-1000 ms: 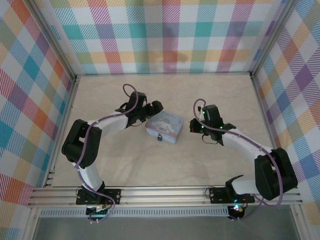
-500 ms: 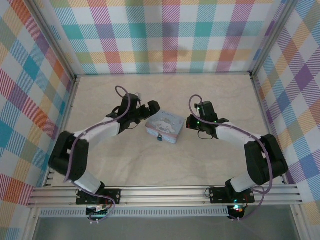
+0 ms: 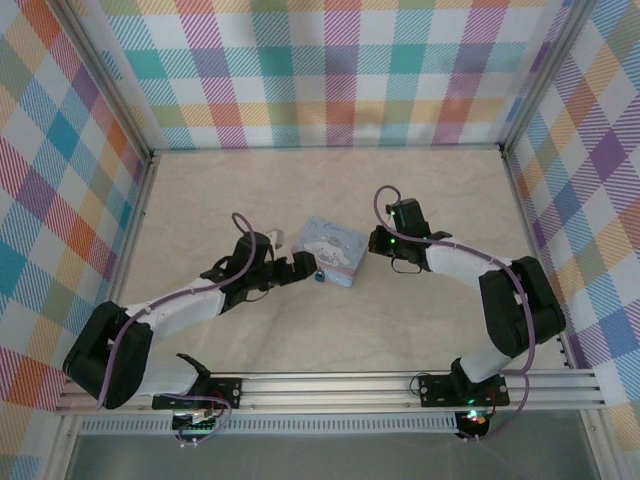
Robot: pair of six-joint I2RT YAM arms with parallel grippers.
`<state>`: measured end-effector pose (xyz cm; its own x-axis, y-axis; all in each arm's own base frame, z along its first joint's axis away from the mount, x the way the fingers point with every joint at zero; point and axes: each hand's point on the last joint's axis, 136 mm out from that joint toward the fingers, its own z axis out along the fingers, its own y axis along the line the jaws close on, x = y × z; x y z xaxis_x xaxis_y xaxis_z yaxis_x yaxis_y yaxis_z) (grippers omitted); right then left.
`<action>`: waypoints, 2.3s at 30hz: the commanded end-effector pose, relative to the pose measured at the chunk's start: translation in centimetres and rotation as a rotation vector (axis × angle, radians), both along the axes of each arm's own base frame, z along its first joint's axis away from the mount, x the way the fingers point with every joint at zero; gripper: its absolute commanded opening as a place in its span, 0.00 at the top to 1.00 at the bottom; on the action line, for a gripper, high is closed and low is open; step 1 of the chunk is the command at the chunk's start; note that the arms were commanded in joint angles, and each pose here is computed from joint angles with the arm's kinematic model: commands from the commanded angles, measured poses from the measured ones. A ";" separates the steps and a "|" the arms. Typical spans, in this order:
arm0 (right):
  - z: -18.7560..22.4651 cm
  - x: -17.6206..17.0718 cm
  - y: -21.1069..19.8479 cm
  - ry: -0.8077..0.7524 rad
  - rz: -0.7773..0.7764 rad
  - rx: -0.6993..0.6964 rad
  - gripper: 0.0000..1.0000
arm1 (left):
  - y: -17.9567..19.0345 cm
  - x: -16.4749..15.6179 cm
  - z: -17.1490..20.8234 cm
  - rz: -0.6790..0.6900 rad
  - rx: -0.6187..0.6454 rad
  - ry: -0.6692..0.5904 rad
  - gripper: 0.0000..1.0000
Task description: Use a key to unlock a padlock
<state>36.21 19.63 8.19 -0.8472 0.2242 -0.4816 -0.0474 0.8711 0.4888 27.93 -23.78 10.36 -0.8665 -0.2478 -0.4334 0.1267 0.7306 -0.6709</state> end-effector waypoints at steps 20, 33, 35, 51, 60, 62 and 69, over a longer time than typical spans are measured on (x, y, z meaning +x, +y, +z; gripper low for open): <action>1.1 2.9 2.2 -0.040 0.040 0.030 1.00 | -5.9 2.4 -3.2 -0.122 0.035 -0.352 0.00; 0.4 2.8 3.1 -0.025 0.061 0.037 1.00 | -9.1 1.5 -2.6 -0.269 0.002 -0.484 0.07; 0.6 2.8 3.1 -0.028 0.060 0.035 1.00 | -9.1 1.5 -2.4 -0.273 -0.006 -0.502 0.07; 0.8 2.6 3.3 -0.028 0.067 0.033 1.00 | -9.8 2.4 -2.6 -0.239 -0.044 -0.496 0.14; 1.0 2.4 3.3 -0.027 0.074 0.027 1.00 | -10.6 3.0 -3.3 -0.224 -0.098 -0.463 0.13; 0.9 2.2 3.3 -0.020 0.081 0.028 1.00 | -10.6 2.9 -3.0 -0.231 -0.116 -0.474 0.14; 0.7 1.6 4.0 -0.009 0.098 0.043 1.00 | -11.2 3.8 -3.4 -0.219 -0.133 -0.456 0.12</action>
<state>38.80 21.82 8.04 -0.8468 0.2083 -0.4895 -0.0744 0.8648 0.4966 31.25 -33.75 6.05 -0.6402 -0.1358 -0.7561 0.5439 0.6149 -0.5710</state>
